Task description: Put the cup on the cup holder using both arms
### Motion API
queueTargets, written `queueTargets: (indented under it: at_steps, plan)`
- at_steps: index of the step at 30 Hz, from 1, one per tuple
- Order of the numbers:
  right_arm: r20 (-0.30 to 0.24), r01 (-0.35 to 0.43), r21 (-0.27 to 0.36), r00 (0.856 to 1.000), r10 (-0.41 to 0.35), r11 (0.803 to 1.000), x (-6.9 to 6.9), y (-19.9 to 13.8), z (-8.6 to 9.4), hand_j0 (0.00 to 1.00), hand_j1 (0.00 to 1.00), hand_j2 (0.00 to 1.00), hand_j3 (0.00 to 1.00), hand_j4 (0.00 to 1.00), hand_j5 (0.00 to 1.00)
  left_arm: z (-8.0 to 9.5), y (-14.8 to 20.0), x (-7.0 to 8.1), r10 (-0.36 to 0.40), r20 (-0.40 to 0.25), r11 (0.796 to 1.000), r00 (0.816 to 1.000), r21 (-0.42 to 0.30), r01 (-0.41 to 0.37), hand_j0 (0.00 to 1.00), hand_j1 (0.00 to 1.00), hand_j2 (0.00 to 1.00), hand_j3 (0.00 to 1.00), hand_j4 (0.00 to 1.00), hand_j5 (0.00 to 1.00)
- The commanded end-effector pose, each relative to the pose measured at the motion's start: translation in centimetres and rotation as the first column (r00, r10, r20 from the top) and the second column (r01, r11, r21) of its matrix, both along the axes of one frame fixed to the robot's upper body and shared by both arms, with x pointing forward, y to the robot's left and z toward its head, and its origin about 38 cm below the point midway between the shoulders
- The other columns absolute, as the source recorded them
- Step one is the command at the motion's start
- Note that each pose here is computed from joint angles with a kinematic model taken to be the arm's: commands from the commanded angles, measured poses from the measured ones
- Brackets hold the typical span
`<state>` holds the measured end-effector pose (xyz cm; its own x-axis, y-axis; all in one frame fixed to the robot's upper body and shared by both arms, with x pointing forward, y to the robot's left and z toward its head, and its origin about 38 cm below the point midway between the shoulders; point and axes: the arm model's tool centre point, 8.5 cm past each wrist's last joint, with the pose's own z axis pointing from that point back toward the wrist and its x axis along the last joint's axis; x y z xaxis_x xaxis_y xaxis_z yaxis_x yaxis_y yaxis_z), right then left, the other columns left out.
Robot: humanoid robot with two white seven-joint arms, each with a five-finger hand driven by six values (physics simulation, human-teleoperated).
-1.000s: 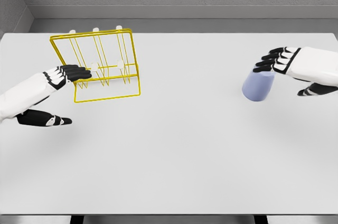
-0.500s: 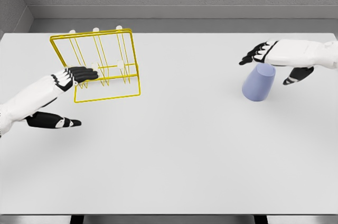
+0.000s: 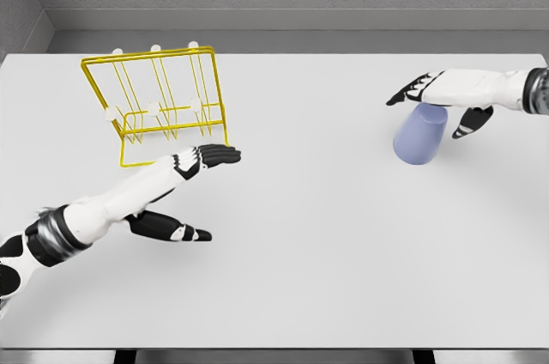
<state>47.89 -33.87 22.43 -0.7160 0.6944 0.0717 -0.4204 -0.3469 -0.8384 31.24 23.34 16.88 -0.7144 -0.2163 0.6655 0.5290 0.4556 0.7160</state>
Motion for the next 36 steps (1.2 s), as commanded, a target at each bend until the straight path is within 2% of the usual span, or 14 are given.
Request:
queueTargets:
  at_steps: [1,3,7,10,12,14,18,19,20,23,25,28,30,36]
  plan:
    - [-0.006,0.011,0.005,1.000,-0.011,1.000,0.3,0.0,-0.3,1.00,1.00,1.00,1.00,1.00,1.00,-1.2,-1.0,-0.8,-0.034,-0.093,0.998,0.995,-0.055,0.029,1.00,1.00,1.00,1.00,1.00,1.00]
    - [-0.011,0.018,0.004,1.000,-0.018,1.000,0.3,-0.2,-0.5,1.00,1.00,1.00,1.00,1.00,1.00,-1.2,-1.6,-0.8,-0.054,-0.136,0.994,0.989,-0.100,0.040,1.00,1.00,1.00,1.00,1.00,1.00]
    - [-0.009,0.004,-0.003,1.000,-0.004,1.000,0.5,0.6,-0.8,1.00,1.00,1.00,1.00,1.00,1.00,-1.1,-1.7,-0.3,-0.053,-0.237,0.980,0.970,-0.197,0.005,1.00,1.00,1.00,1.00,1.00,1.00]
    - [-0.005,-0.004,-0.004,1.000,0.004,1.000,0.4,0.8,-0.7,1.00,1.00,1.00,1.00,1.00,1.00,-1.6,-2.2,1.3,0.001,-0.380,0.989,0.925,-0.134,-0.057,1.00,1.00,1.00,1.00,1.00,1.00]
    - [-0.004,-0.006,-0.003,1.000,0.006,1.000,0.4,0.9,-0.7,1.00,1.00,1.00,1.00,1.00,1.00,-1.8,-2.0,2.0,0.034,-0.426,0.992,0.904,-0.099,-0.084,1.00,1.00,1.00,1.00,1.00,1.00]
    - [-0.003,-0.005,-0.005,1.000,0.005,1.000,0.3,0.8,-0.6,1.00,1.00,1.00,1.00,1.00,1.00,-2.4,-2.2,1.9,0.040,-0.466,0.995,0.884,-0.067,-0.080,1.00,1.00,1.00,1.00,1.00,1.00]
    - [0.008,-0.027,-0.009,1.000,0.027,1.000,0.0,1.2,-0.2,1.00,1.00,1.00,1.00,1.00,1.00,-3.2,-2.5,1.4,0.029,-0.489,0.997,0.872,-0.047,-0.060,1.00,1.00,1.00,1.00,1.00,1.00]
    - [0.008,-0.027,-0.009,1.000,0.027,1.000,0.0,1.2,-0.2,1.00,1.00,1.00,1.00,1.00,1.00,-3.5,-2.4,1.6,0.054,-0.509,0.997,0.859,-0.020,-0.075,1.00,1.00,1.00,1.00,1.00,1.00]
    - [0.008,-0.026,-0.010,1.000,0.026,1.000,0.0,1.2,-0.2,1.00,1.00,1.00,1.00,1.00,1.00,-3.5,-2.4,1.6,0.057,-0.512,0.997,0.857,-0.016,-0.076,1.00,1.00,1.00,1.00,1.00,1.00]
    - [0.009,-0.024,-0.014,1.000,0.024,1.000,-0.1,0.9,-0.1,0.97,0.97,0.97,0.97,0.97,0.97,-3.5,-2.3,1.8,0.055,-0.548,0.995,0.835,-0.041,-0.093,1.00,1.00,1.00,1.00,1.00,1.00]
    - [0.009,-0.024,-0.012,1.000,0.024,1.000,-0.1,0.9,-0.1,0.90,0.90,0.90,0.90,0.90,0.90,-3.4,-2.5,1.8,0.044,-0.564,0.993,0.824,-0.067,-0.099,1.00,1.00,1.00,1.00,1.00,1.00]
    - [0.009,-0.024,-0.014,1.000,0.024,1.000,-0.1,0.9,-0.1,0.87,0.87,0.87,0.87,0.87,0.87,-3.8,-2.8,2.0,0.055,-0.589,0.993,0.806,-0.055,-0.108,1.00,1.00,1.00,1.00,1.00,1.00]
    - [0.009,-0.024,-0.014,1.000,0.024,1.000,-0.1,0.9,-0.1,0.84,0.84,0.84,0.84,0.84,0.84,-3.9,-3.2,1.9,0.050,-0.595,0.993,0.802,-0.060,-0.106,1.00,1.00,1.00,1.00,1.00,1.00]
    - [0.004,-0.024,-0.018,1.000,0.024,1.000,-0.2,0.9,-0.4,0.83,0.83,0.83,0.83,0.83,0.83,-4.7,-3.5,2.3,0.065,-0.618,0.991,0.783,-0.053,-0.124,1.00,1.00,1.00,1.00,1.00,1.00]
